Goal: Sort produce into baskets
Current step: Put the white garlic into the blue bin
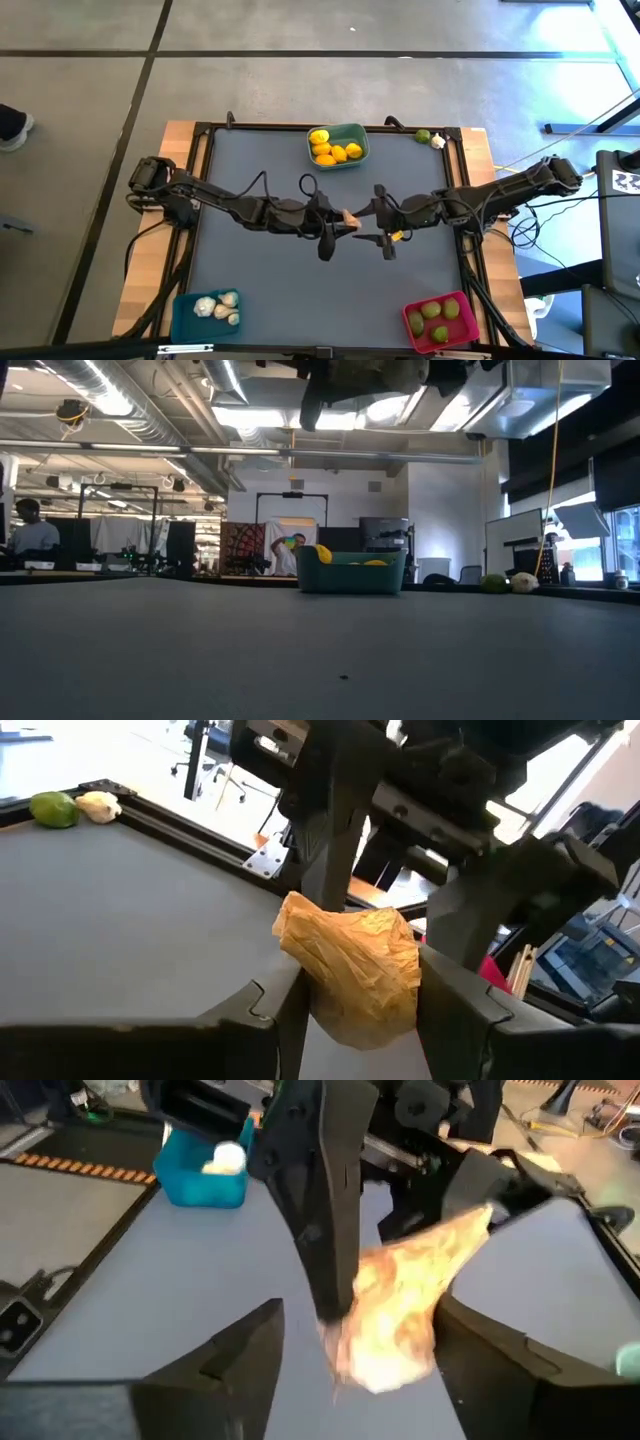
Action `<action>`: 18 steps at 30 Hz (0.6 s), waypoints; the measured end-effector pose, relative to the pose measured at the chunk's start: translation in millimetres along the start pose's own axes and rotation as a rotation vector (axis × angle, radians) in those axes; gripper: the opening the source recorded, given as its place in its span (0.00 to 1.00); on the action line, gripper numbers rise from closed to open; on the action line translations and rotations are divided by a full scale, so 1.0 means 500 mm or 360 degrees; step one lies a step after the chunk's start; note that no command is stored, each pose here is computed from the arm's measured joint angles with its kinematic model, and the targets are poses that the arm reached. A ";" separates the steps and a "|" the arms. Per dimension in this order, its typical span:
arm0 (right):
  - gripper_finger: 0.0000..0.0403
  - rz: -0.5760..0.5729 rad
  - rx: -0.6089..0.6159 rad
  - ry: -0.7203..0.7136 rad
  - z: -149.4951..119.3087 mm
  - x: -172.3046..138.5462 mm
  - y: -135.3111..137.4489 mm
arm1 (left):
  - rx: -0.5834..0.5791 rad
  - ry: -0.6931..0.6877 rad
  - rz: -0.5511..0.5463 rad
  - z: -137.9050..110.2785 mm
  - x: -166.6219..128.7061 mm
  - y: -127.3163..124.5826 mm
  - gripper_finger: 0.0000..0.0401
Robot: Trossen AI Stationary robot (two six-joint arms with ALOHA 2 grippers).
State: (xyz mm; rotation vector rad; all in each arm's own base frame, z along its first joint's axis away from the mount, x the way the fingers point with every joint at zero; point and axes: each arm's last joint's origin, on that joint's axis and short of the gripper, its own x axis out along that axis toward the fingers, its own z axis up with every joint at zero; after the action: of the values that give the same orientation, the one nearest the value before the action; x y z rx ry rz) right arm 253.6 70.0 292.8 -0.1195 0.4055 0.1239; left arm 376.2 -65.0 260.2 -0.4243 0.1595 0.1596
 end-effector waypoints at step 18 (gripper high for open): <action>0.65 -0.0048 0.0285 0.0563 -0.061 -0.093 -0.014 | 0.0093 0.0311 0.0144 -0.017 -0.036 0.002 0.35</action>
State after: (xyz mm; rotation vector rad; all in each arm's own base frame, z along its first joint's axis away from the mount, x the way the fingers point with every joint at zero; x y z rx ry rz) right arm 200.5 54.4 284.4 0.0303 0.7652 0.0353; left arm 357.6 -69.8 255.5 -0.3740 0.3748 0.2018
